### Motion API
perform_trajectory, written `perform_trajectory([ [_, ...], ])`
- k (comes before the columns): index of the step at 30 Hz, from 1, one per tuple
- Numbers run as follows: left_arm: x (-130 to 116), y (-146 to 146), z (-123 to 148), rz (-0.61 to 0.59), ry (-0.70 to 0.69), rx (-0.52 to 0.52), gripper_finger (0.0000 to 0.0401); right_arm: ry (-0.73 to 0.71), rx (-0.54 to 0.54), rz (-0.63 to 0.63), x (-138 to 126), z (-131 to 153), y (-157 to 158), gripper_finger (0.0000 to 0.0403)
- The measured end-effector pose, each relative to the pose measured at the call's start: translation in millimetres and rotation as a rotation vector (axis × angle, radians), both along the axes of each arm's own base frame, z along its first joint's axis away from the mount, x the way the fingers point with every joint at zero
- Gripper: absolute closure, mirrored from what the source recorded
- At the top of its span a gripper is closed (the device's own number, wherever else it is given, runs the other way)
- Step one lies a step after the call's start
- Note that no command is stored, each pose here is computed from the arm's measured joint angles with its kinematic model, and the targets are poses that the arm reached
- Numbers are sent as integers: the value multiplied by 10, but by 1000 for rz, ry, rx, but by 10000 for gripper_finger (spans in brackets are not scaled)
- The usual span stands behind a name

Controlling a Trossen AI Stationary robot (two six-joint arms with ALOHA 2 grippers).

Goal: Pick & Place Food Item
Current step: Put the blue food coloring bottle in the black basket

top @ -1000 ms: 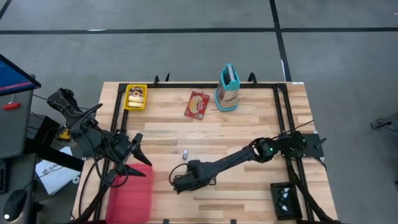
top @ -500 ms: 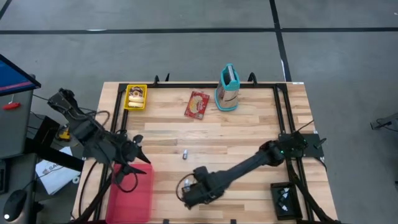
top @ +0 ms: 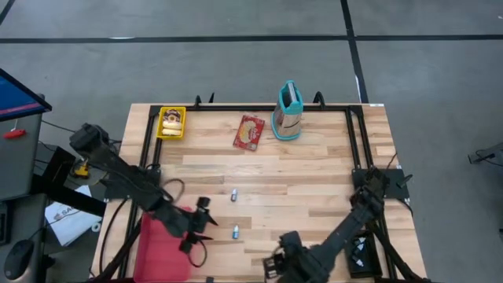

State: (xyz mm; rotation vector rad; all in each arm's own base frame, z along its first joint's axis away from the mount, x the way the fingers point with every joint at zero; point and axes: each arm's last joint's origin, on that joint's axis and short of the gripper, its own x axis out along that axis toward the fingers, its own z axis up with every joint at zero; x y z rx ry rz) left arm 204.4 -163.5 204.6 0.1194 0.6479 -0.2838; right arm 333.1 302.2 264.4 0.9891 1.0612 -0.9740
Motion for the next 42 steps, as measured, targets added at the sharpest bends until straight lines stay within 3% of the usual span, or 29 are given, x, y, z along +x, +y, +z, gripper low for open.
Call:
perform_trajectory([
  [7, 310, -93, -483, 4, 147, -27, 195, -10, 9, -35, -165, 6, 157, 227],
  [10, 430, -87, -474, 4, 189, -43, 239, -19, 1, -59, -203, 6, 182, 227],
  [16, 597, 64, -480, -1, 239, -100, 382, -17, -3, -61, -221, 6, 192, 227],
  [21, 649, 177, -495, 29, 258, -126, 391, -14, -9, -62, -222, 6, 184, 227],
  [27, 719, 184, -430, -103, 249, -234, 358, -14, -9, -61, -226, 5, 188, 227],
  [32, 686, 145, -396, -387, 156, 60, 278, -14, -9, -56, -243, 5, 205, 227],
  [36, 691, 189, -415, -533, 91, 254, 217, -12, -8, -56, -244, 2, 208, 227],
  [42, 812, 272, -493, -570, 34, 314, 200, -12, -7, -64, -226, 1, 191, 227],
])
